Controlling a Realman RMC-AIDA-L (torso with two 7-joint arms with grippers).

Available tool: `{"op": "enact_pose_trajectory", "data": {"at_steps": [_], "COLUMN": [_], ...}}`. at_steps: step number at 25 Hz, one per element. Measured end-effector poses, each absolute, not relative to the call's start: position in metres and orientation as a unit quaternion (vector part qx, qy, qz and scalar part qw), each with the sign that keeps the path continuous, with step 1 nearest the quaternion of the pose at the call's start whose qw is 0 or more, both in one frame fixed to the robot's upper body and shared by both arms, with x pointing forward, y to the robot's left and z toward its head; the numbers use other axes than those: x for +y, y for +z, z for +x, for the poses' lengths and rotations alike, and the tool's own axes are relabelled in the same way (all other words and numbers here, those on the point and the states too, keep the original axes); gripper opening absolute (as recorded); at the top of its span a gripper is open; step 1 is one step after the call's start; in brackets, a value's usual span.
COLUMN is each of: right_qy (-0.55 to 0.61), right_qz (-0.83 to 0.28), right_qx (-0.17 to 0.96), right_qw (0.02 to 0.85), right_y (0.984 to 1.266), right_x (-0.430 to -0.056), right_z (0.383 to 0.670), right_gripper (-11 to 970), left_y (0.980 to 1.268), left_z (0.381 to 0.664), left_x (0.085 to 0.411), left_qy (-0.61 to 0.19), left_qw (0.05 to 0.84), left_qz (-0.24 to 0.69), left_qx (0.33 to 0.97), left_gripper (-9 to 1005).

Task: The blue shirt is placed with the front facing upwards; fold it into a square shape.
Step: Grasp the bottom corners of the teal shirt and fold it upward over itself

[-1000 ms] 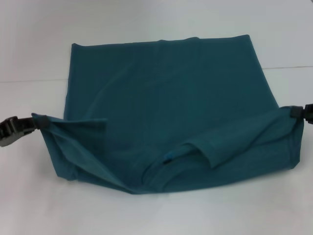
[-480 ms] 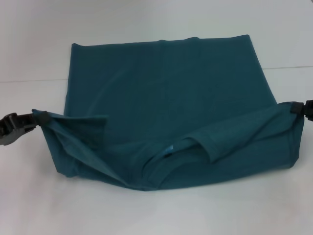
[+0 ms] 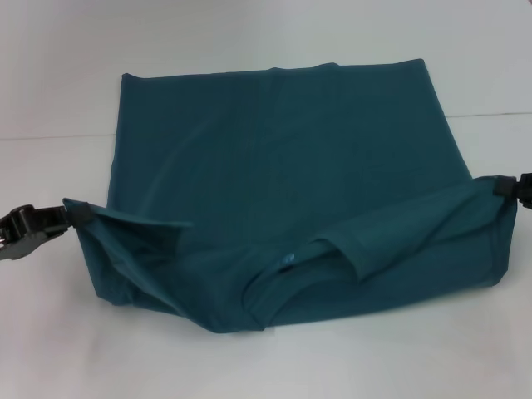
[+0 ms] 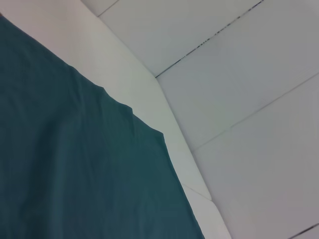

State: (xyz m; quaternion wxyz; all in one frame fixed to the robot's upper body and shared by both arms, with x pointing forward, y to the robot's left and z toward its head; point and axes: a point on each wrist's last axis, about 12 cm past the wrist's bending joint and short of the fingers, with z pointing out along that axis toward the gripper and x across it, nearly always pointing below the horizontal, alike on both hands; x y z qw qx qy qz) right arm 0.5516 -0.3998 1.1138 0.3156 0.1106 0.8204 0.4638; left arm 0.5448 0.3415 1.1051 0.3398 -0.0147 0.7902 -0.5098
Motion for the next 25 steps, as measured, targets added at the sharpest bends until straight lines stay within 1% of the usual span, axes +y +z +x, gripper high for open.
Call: {"op": "enact_pose_trajectory", "data": {"at_steps": [3, 7, 19, 25], "right_qy": [0.472, 0.495, 0.519, 0.517], "right_qz": [0.119, 0.136, 0.153, 0.171], "right_qx": [0.812, 0.789, 0.766, 0.757], "right_qw": [0.323, 0.339, 0.347, 0.362], "right_y": [1.117, 1.123, 1.129, 1.126], "right_x": [-0.401, -0.400, -0.393, -0.387], "right_z": [0.553, 0.556, 0.565, 0.573], "right_gripper": [36, 36, 36, 36], "left_y": [1.106, 1.111, 1.136, 1.140], "left_z": [0.546, 0.555, 0.594, 0.606], "left_x": [0.342, 0.339, 0.327, 0.323], "left_qy": [-0.509, -0.508, -0.491, -0.469], "left_qw": [0.340, 0.348, 0.382, 0.395], "left_qz": [-0.019, -0.028, -0.015, -0.014], "left_qx": [0.791, 0.788, 0.783, 0.790], "left_gripper": [1, 0, 0, 1]}}
